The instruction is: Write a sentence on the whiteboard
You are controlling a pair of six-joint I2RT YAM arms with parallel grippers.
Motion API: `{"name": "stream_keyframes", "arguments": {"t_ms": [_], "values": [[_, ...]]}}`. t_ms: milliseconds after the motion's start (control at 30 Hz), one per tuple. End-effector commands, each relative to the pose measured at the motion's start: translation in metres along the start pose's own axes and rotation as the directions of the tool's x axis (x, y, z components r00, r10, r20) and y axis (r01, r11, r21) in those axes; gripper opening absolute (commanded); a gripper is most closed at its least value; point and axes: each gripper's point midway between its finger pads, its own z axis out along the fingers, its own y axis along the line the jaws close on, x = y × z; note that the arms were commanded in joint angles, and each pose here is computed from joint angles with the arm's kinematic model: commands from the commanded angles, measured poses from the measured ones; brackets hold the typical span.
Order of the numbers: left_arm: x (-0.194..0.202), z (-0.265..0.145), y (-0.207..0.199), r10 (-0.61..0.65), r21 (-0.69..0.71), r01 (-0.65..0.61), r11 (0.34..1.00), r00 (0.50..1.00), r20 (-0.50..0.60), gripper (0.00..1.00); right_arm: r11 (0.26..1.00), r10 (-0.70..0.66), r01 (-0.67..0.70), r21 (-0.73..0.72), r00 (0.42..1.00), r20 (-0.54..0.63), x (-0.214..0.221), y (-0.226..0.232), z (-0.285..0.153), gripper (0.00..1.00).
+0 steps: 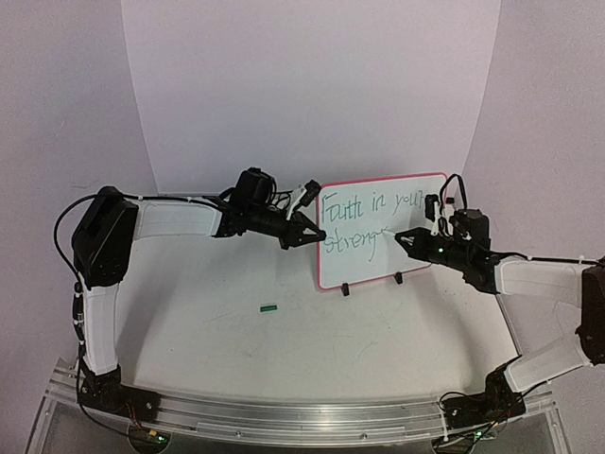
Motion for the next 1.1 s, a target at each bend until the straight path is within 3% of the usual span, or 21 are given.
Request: {"name": "stream_keyframes", "arguments": {"t_ms": [0,300,1067], "values": [[0.080,0.013,-0.027,-0.176,0.045,0.193,0.980,0.951,-0.253,0.00,1.000,0.012,-0.012,0.023,1.000,-0.003,0.005,-0.009,0.005,0.00],[0.080,0.013,-0.027,-0.176,0.046,0.194,0.980,0.951,-0.253,0.00,0.998,0.033,-0.031,0.050,0.999,-0.030,0.019,-0.019,0.006,0.00],[0.079,0.014,-0.029,-0.173,0.047,0.191,0.980,0.952,-0.253,0.00,0.999,-0.025,0.020,0.041,0.993,0.115,-0.041,0.008,-0.017,0.00]]}}
